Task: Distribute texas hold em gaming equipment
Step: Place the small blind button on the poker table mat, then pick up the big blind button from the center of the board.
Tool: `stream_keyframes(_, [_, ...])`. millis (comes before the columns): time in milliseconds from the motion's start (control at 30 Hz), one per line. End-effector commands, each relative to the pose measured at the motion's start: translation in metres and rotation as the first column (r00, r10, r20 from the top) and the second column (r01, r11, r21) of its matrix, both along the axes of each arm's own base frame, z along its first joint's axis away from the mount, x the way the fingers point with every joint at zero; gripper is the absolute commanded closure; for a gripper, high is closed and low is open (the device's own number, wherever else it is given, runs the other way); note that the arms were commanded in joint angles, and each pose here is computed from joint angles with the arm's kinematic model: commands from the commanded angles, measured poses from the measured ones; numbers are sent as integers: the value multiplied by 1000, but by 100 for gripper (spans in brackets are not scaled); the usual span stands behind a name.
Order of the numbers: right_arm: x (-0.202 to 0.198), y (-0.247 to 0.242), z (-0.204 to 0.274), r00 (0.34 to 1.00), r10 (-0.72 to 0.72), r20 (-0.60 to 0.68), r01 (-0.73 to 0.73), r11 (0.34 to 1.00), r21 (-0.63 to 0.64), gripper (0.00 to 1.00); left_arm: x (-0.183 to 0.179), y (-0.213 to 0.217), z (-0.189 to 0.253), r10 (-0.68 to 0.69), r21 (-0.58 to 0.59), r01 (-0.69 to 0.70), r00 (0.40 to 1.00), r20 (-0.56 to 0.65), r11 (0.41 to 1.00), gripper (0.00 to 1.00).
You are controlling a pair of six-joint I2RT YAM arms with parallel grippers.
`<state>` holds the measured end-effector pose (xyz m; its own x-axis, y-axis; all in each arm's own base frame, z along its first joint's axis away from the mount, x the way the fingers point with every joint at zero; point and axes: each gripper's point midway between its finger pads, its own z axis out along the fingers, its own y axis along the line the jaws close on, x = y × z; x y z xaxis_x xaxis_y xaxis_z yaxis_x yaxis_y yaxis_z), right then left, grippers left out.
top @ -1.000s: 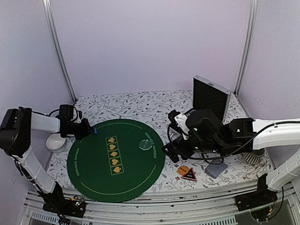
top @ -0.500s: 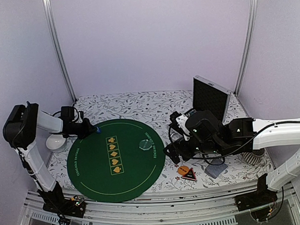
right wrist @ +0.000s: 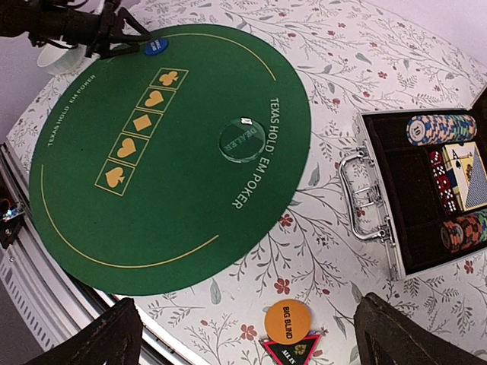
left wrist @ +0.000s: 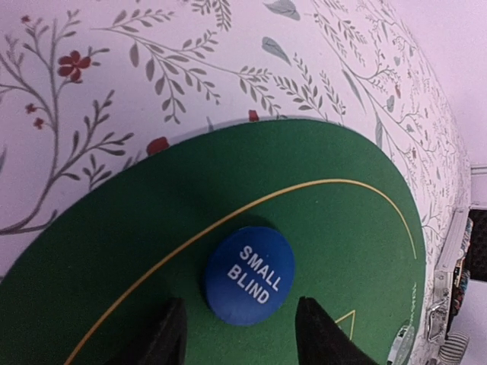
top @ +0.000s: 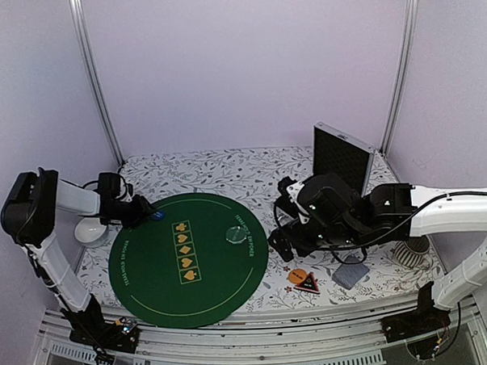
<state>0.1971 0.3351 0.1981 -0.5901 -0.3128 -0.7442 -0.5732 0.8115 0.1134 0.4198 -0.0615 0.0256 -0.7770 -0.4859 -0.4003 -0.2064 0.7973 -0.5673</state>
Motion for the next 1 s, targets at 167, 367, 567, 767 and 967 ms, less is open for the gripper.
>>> stream_keyframes(167, [-4, -28, -70, 962, -47, -270, -8, 980, -198, 1, -16, 16, 58, 67, 105, -78, 993, 98, 991, 25])
stream_keyframes(367, [-3, -30, -112, 921, -44, -386, -87, 945, -314, 1, -29, -7, 119, 3, 151, -40, 972, 236, 988, 22])
stream_keyframes(567, [-14, -25, -150, 878, 13, -478, -220, 899, -380, 1, -48, -33, 146, -86, 177, 33, 950, 300, 984, 22])
stream_keyframes(767, [-12, -18, -169, 858, 28, -513, -278, 865, -418, 7, -53, -48, 156, -147, 171, 98, 941, 304, 980, 23])
stream_keyframes(967, [-14, -26, -178, 847, -2, -531, -285, 842, -458, 19, -54, -50, 158, -149, 171, 100, 939, 309, 980, 23])
